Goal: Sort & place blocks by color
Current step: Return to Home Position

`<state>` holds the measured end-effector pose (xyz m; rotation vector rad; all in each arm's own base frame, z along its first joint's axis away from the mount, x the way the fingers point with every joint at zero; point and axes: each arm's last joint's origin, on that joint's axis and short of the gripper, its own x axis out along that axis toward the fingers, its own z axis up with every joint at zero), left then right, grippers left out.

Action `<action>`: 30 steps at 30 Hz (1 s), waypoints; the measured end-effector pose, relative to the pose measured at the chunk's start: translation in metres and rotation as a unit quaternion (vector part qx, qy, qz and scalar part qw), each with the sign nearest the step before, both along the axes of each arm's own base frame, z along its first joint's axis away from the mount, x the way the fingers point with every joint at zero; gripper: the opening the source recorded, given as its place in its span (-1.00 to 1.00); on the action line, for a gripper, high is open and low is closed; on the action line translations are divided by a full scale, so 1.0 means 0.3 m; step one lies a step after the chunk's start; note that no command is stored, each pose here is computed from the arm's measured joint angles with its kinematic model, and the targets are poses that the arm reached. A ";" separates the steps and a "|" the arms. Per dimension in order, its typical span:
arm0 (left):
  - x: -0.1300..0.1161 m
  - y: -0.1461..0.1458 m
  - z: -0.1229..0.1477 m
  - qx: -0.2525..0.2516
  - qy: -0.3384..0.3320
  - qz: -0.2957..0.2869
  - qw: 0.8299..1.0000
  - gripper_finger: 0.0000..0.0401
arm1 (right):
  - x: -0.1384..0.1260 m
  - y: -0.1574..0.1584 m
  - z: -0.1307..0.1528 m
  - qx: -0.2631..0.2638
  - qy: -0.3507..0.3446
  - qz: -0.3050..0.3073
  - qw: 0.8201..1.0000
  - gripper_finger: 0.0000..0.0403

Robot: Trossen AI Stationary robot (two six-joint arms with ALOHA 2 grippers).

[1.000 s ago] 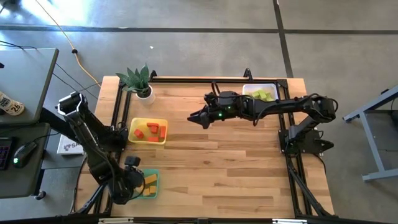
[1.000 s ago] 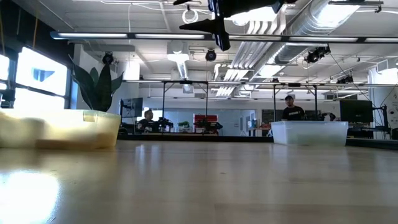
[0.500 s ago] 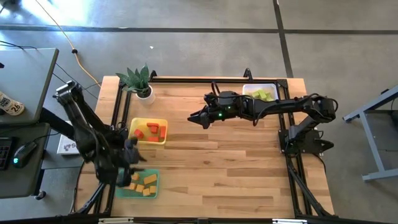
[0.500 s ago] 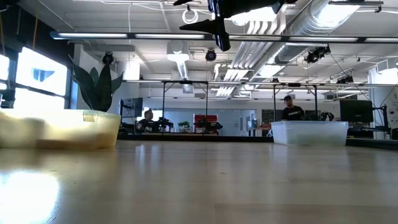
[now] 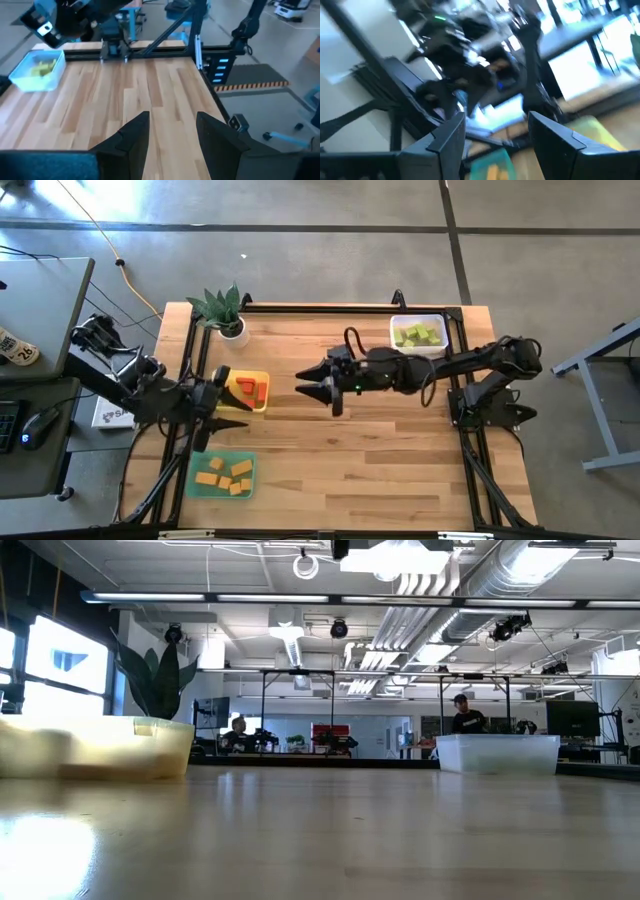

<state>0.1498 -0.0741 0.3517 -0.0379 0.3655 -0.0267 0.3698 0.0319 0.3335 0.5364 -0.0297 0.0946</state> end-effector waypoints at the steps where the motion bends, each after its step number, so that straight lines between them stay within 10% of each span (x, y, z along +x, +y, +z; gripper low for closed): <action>1: 0.006 0.007 0.000 0.002 -0.003 -0.006 1.000 -0.26 | -0.002 0.012 0.010 -0.011 -0.016 0.000 1.000 0.00; 18: -0.068 0.116 -0.309 -0.068 -0.066 -0.025 0.995 -0.35 | -0.032 0.148 0.063 -0.082 -0.110 0.036 0.990 0.00; 30: -0.165 0.152 -0.451 -0.083 -0.114 -0.022 0.990 -0.35 | -0.029 0.138 0.059 -0.006 -0.094 0.044 0.995 0.00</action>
